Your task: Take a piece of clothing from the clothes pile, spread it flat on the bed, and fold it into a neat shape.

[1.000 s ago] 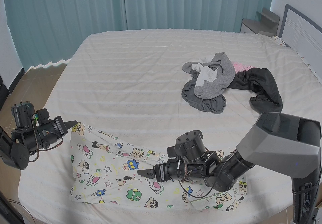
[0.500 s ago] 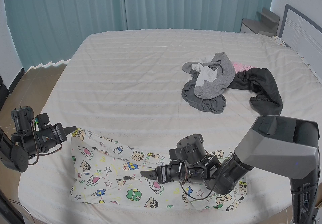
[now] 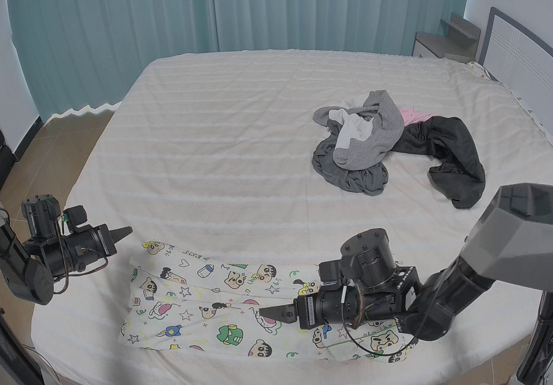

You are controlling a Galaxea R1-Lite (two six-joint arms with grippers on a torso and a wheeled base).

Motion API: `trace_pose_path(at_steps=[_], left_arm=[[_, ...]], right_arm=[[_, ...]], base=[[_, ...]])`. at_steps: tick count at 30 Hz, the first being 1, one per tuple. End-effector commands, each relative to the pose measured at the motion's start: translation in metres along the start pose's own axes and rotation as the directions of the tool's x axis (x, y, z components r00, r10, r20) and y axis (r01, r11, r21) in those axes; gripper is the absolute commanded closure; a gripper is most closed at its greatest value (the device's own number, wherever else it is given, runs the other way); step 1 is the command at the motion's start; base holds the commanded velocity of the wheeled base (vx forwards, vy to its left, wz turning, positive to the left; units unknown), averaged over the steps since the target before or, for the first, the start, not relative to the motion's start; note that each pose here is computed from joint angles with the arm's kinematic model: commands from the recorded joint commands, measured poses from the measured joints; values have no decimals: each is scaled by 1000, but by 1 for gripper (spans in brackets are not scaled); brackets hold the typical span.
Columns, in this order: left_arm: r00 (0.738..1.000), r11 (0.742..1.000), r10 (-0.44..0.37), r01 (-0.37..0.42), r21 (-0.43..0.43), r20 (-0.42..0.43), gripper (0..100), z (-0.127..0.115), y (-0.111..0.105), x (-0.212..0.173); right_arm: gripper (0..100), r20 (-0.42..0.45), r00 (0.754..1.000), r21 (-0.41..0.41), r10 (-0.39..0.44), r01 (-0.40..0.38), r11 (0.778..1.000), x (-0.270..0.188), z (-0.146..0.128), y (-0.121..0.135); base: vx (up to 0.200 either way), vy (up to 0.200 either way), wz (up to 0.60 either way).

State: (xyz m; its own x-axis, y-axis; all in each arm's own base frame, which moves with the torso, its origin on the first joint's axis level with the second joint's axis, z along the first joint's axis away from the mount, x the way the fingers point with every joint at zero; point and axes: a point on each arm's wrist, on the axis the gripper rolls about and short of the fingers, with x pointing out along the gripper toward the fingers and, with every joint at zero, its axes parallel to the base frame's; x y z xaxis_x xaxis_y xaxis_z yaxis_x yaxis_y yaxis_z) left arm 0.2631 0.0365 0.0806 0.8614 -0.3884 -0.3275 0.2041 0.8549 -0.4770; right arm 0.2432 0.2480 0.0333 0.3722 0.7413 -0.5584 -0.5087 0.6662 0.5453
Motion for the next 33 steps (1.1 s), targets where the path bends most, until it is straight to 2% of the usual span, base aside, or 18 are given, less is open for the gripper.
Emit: trace_pose_path(at_steps=[1, 7, 13, 15, 19, 20, 24, 29, 33], left_arm=[[1000, 1000, 11, -11, -4, -28, 100, -11, 7, -1], [999, 1000, 27, -27, -7, -42, 100, -14, 16, 5], [997, 997, 54, -56, -55, -47, 100, 2, 32, 36], [992, 992, 93, -100, -76, -90, 100, 13, 34, 55], [986, 990, 96, -109, -91, -136, 100, 28, 32, 68], [985, 990, 93, -107, -93, -144, 0, 30, 31, 72], [981, 989, 91, -109, -99, -171, 0, 34, 30, 81], [973, 989, 92, -113, -92, -211, 0, 38, 30, 89], [952, 991, 110, -128, -46, -286, 0, 37, 33, 100]], right_arm=[[0, 27, 998, -2, 50, -49, 999, -42, 1, 15], [0, 55, 997, 5, 48, -48, 999, -71, -2, 16], [0, 102, 994, 26, 42, -45, 999, -101, -4, 17], [0, 131, 991, 31, 36, -41, 999, -122, -9, 15], [0, 160, 987, 49, 11, -19, 999, -149, -21, 8], [0, 168, 986, 59, -2, -8, 998, -156, -25, 5], [0, 193, 980, 98, -56, 37, 994, -176, -38, -8], [0, 222, 971, 127, -85, 58, 990, -189, -43, -14], [0, 232, 969, 131, -87, 58, 990, -192, -44, -15]], base=[[0, 0, 0], [0, 0, 0], [0, 0, 0], [0, 0, 0], [0, 0, 0], [0, 0, 0], [0, 0, 0], [0, 0, 0], [0, 0, 0]])
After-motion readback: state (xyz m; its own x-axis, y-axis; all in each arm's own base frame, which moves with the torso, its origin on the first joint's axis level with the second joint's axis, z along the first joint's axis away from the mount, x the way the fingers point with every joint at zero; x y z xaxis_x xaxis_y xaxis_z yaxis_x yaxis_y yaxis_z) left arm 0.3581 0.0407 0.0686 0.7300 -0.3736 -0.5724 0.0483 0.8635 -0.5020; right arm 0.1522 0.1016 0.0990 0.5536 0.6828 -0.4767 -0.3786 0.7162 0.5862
